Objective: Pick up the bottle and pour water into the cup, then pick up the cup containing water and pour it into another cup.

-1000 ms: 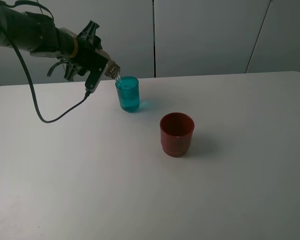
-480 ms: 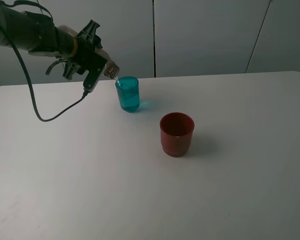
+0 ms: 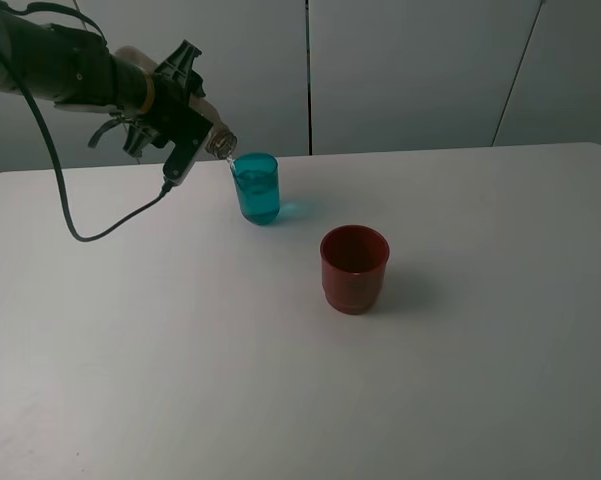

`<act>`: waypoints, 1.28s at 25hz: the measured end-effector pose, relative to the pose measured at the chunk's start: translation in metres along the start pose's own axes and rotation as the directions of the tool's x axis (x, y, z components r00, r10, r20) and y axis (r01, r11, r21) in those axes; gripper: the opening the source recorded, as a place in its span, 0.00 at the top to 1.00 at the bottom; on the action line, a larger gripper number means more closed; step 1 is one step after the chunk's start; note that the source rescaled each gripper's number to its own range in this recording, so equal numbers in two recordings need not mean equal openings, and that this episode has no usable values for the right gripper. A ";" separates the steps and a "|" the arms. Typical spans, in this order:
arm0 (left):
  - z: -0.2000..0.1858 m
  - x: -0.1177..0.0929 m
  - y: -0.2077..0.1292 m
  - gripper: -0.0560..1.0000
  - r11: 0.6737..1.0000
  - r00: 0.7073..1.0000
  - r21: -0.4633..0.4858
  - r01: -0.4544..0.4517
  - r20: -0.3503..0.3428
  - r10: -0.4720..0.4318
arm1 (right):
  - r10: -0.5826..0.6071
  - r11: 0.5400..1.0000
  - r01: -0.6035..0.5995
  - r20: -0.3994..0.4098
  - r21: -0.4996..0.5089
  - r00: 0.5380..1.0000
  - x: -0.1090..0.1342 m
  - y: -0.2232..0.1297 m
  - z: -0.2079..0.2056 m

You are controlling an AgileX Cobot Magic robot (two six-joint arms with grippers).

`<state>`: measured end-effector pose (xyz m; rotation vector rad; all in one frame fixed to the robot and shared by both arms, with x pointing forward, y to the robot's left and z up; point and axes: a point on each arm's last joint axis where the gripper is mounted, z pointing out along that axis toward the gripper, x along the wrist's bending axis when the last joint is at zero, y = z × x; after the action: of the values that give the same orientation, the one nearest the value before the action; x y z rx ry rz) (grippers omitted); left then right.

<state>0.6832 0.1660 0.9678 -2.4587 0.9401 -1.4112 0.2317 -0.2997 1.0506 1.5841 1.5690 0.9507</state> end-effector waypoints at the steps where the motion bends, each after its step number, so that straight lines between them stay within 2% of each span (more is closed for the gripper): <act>1: 0.000 0.000 0.000 0.95 1.000 1.000 -0.002 -0.006 -0.002 0.006 | 0.000 1.000 0.000 0.000 0.000 1.000 0.000 0.000 0.000; 18: 0.000 0.001 0.000 0.95 0.999 0.999 -0.003 -0.051 -0.010 0.051 | 0.000 1.000 0.000 0.000 0.000 1.000 0.000 0.000 0.000; 22: 0.000 0.001 0.001 0.95 0.998 0.998 -0.006 0.061 -0.010 -0.061 | 0.000 1.000 0.000 0.000 0.000 1.000 0.000 0.000 0.000; 26: 0.000 0.001 0.001 0.95 0.986 0.986 -0.007 0.169 -0.009 -0.169 | 0.000 1.000 0.000 0.000 0.000 1.000 0.000 0.000 0.000; 28: 0.000 0.001 0.000 0.95 0.963 0.963 -0.005 0.270 -0.005 -0.270 | 0.000 1.000 0.000 0.000 0.000 1.000 0.000 0.000 0.000; 29: 0.000 0.000 0.000 0.95 0.941 0.941 -0.002 0.339 -0.001 -0.339 | 0.000 1.000 0.000 0.000 0.000 1.000 0.000 0.000 0.000; 30: 0.000 0.000 0.000 0.95 0.914 0.914 0.005 0.406 0.003 -0.406 | 0.000 1.000 0.000 0.000 0.000 1.000 0.000 0.000 0.000; 32: 0.000 -0.002 -0.002 0.95 0.829 0.829 0.032 0.558 0.010 -0.559 | 0.000 1.000 0.000 0.000 0.000 1.000 0.000 0.000 0.000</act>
<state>0.6831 0.1690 0.9669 -2.8545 0.1724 -1.5230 0.2317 -0.2997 1.0506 1.5841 1.5690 0.9507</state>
